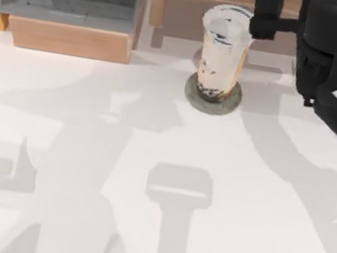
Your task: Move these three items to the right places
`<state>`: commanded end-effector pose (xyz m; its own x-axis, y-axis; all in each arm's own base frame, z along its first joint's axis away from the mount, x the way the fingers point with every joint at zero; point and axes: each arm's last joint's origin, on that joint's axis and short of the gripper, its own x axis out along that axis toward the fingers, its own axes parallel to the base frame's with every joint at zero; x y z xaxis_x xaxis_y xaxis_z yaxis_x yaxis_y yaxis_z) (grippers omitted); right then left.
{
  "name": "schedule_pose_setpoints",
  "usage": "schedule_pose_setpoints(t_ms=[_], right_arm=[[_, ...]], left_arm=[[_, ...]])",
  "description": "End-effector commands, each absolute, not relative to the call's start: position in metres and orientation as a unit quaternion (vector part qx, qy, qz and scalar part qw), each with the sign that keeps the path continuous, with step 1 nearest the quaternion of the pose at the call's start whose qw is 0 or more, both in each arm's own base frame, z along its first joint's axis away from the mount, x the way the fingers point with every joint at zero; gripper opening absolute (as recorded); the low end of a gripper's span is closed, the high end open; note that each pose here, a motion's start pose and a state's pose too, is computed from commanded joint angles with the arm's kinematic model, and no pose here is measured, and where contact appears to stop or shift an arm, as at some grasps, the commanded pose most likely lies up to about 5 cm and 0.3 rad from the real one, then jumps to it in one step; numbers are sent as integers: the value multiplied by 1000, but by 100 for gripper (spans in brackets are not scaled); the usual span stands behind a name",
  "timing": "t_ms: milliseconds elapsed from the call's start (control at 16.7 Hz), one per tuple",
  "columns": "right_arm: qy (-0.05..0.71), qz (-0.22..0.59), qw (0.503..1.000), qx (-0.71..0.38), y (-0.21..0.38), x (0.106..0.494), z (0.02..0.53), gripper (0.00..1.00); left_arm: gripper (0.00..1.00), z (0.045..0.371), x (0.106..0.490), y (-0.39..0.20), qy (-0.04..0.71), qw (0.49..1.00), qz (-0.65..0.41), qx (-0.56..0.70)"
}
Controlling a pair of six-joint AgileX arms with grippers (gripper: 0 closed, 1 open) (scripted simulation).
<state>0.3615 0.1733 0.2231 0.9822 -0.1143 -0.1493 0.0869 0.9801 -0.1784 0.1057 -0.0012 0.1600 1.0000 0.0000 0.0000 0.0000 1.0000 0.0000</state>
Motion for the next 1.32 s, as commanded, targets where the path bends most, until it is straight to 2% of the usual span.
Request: schedule_pose_setpoints(t_ms=[300,540,780,1080,1320], right_arm=[[272,-73,941,-187,72,341,243,100],[456,-47,862,-215,2,287,237,100],[603,15,777,-180,-36,224,222,100],[690,91,709,-115,-49,174,207,100],[699,104,699,-104,-50,167,205,100]], left_arm=[[100,160,106,-1,0,1000,0,0],[100,160,106,-1,0,1000,0,0],[100,160,106,-1,0,1000,0,0],[100,160,106,-1,0,1000,0,0],[100,160,106,-1,0,1000,0,0]])
